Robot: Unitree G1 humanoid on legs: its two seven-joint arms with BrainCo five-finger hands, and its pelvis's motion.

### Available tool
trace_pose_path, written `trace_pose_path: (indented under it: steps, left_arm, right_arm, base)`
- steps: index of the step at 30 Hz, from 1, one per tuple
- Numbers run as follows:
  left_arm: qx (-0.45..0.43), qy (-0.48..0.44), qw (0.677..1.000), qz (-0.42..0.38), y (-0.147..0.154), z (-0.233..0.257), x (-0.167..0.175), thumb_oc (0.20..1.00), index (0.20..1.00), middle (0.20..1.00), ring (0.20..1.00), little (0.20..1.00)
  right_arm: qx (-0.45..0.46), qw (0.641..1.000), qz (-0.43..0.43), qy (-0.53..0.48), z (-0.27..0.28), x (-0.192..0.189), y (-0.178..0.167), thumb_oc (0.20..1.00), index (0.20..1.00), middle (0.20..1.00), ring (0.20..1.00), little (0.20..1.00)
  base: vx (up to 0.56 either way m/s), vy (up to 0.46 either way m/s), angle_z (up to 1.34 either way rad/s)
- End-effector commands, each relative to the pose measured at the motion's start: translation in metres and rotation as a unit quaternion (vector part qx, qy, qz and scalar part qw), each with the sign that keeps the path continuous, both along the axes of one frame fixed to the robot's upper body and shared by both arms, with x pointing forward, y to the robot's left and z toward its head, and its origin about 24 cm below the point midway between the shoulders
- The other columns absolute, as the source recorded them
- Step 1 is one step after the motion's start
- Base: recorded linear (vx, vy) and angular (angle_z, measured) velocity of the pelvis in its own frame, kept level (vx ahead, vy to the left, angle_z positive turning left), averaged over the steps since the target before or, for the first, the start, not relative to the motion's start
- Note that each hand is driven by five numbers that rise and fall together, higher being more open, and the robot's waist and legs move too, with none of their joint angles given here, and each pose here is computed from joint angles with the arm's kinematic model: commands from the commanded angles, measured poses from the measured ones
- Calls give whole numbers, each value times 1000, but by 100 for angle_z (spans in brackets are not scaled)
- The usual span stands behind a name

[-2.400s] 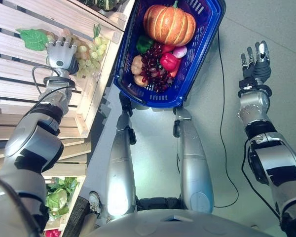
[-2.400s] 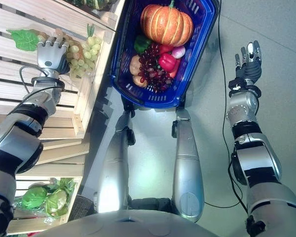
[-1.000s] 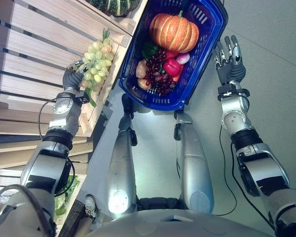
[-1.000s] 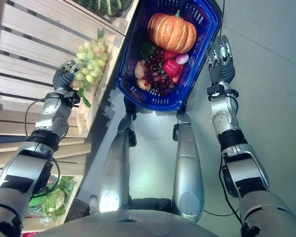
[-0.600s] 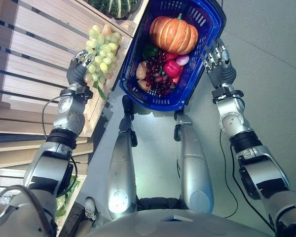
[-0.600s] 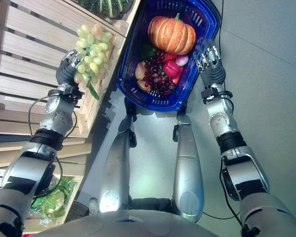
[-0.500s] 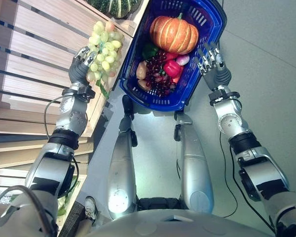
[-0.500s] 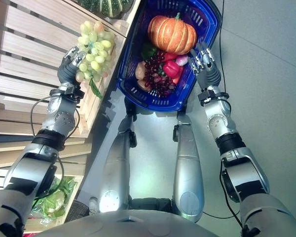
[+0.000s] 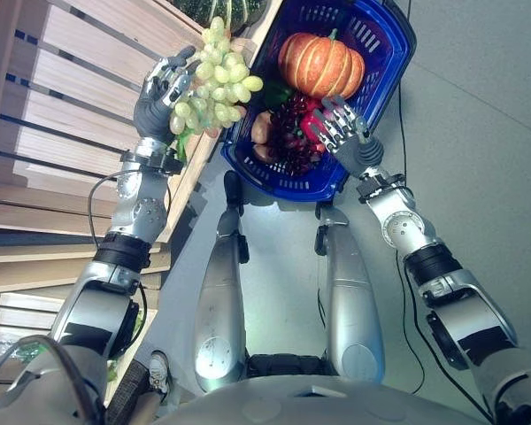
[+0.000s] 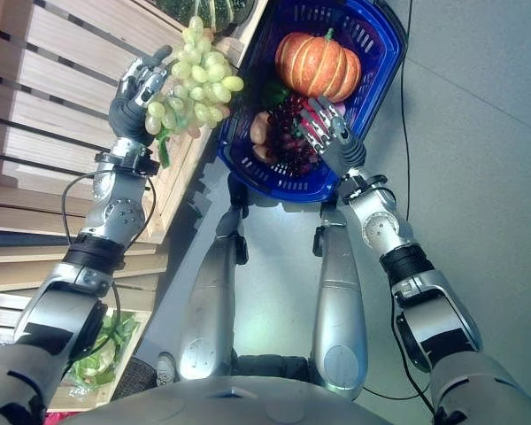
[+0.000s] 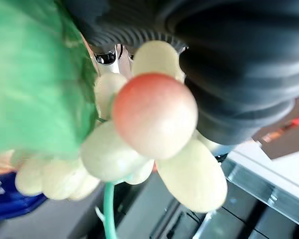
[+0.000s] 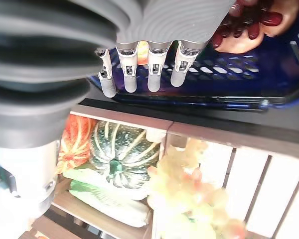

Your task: Pick up fruits and vegetables into the basket

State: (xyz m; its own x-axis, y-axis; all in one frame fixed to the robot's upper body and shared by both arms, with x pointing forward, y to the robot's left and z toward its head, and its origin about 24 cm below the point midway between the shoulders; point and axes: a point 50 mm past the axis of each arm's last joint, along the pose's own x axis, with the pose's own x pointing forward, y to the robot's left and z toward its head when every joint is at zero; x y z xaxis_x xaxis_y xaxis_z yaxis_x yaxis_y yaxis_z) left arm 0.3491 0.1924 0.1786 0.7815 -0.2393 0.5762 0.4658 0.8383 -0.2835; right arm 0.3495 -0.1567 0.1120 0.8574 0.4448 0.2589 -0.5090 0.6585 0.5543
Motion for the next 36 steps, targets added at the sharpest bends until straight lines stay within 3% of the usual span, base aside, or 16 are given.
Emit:
trace_pose_path:
  steps: [1, 24, 36]
  left_arm:
    - [31, -108, 993, -34, -11, 36, -14, 200, 200, 200, 200, 200]
    - [45, -161, 979, -115, -41, 56, -32, 200, 200, 200, 200, 200]
    - [58, -170, 974, -141, -52, 60, -36, 200, 200, 200, 200, 200]
  right_arm:
    - [43, 996, 70, -34, 10, -11, 25, 1000, 1000, 1000, 1000, 1000]
    - [57, 984, 166, -33, 19, -21, 63, 1000, 1000, 1000, 1000, 1000]
    - [113, 955, 273, -24, 33, -33, 94, 1000, 1000, 1000, 1000, 1000]
  base:
    - [0, 0, 0]
    - [0, 0, 0]
    - [0, -2, 1]
